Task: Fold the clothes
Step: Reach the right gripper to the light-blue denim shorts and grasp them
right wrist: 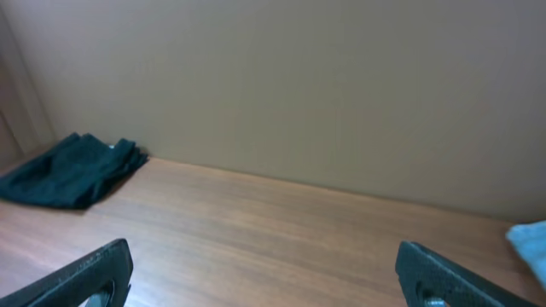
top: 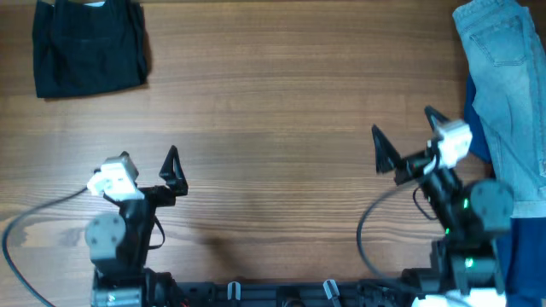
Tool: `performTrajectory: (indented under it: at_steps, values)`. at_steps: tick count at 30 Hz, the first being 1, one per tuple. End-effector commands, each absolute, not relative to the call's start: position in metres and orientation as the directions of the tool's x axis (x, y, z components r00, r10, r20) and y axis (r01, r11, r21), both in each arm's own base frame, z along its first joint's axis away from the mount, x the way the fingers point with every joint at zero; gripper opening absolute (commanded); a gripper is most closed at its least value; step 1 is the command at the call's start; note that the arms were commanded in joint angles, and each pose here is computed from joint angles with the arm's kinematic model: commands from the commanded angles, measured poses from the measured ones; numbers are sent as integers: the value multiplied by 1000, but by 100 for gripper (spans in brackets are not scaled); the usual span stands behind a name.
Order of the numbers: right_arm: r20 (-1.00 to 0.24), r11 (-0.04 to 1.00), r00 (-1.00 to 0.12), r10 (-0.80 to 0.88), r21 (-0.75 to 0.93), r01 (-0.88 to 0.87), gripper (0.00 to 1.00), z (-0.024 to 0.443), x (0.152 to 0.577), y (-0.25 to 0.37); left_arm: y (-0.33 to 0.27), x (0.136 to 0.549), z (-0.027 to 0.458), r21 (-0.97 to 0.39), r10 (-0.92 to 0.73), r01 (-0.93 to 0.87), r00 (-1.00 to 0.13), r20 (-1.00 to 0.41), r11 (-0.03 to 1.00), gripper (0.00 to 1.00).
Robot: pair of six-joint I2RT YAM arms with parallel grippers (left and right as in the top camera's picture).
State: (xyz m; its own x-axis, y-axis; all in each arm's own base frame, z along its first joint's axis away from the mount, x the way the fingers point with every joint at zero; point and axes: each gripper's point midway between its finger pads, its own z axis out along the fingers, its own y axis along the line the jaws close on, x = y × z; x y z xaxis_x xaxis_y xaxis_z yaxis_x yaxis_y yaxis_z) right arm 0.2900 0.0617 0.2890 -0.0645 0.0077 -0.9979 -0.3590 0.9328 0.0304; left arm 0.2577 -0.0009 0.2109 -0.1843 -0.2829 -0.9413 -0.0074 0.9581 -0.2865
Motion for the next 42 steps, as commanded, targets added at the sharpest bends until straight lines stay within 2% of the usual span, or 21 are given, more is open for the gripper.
performTrajectory:
  at_steps: [1,7,12,17,20,26,29,32,35,38,42]
  values:
    - [-992,913,-123,24,72,-402,100,318,317,70,-5,275,230,-309,-299,-7,-281,-912,951,100]
    - [-951,913,-309,20,143,-382,100,321,362,70,-2,308,228,-318,-315,-76,-475,-822,945,100]
    - [-900,912,-433,-43,141,-384,100,298,397,70,-1,334,219,-317,-326,-128,-616,-717,940,100]
    - [-867,905,-465,-178,41,-422,100,264,421,66,0,353,191,-285,-316,-179,-763,-564,942,100]
    - [-845,901,-496,-199,42,-432,100,243,430,66,1,363,160,-264,-319,-220,-842,-435,939,100]
    - [-818,913,-555,-151,100,-396,100,222,438,65,2,370,105,-240,-324,-259,-898,-298,936,100]
    - [-825,919,-547,-142,95,-382,100,225,441,63,2,368,86,-229,-326,-272,-913,-246,934,100]
    - [-834,982,-548,-63,45,-182,100,229,455,25,1,368,75,-224,-326,-278,-919,-220,934,100]
    - [-866,999,-498,35,17,42,100,240,468,-30,2,370,76,-226,-327,-277,-917,-227,934,100]
    - [-883,973,-442,159,63,224,100,240,473,-88,-5,366,76,-257,-332,-277,-921,-204,926,100]
    - [-863,905,-411,292,111,411,100,214,465,-172,-11,366,77,-289,-330,-267,-924,-194,919,100]
